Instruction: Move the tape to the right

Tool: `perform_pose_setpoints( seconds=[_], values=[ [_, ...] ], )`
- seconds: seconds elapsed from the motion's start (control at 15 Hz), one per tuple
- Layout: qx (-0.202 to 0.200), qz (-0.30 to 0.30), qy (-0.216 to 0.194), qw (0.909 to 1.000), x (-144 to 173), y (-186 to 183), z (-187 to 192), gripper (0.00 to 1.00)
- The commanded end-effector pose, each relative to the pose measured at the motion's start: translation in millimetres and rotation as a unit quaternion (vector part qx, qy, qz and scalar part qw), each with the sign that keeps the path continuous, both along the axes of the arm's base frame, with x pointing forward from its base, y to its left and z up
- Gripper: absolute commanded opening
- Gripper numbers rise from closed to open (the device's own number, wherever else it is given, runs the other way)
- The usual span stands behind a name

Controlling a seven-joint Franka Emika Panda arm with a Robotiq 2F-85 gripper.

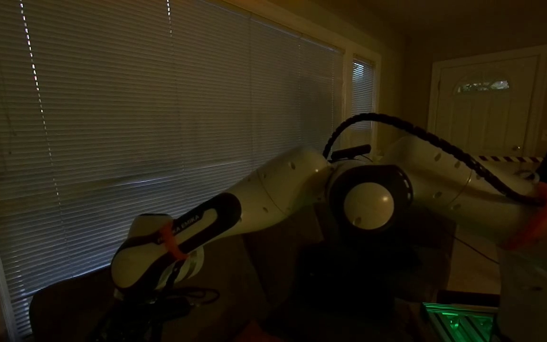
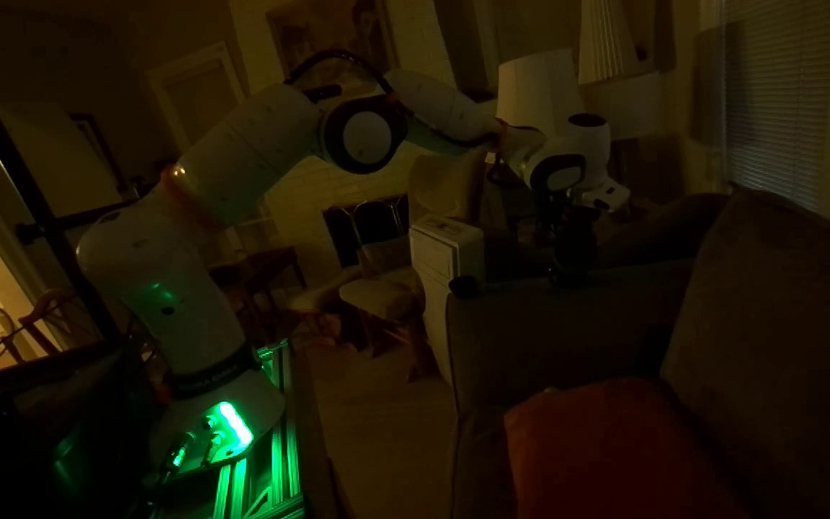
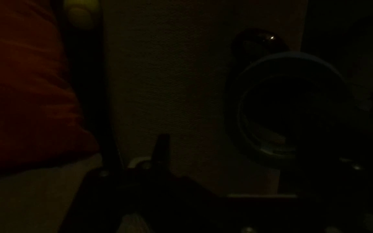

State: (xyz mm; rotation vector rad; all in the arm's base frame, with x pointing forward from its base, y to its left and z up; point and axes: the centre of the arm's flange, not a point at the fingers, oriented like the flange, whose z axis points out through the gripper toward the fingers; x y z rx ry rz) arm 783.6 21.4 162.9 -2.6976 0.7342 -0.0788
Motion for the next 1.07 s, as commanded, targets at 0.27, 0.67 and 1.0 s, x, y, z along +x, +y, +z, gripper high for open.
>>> perform_pose_setpoints(
  seconds=[0.27, 0.67, 1.0],
  values=[
    [-0.05, -0.082, 0.041, 0.9945, -7, -37, 18, 1.0],
    [-0.131, -0.095, 0.036, 0.9861, -28, -45, 99, 1.0],
    [-0.211, -0.051, 0.083, 0.9725, -51, -19, 154, 1.0]
  ],
)
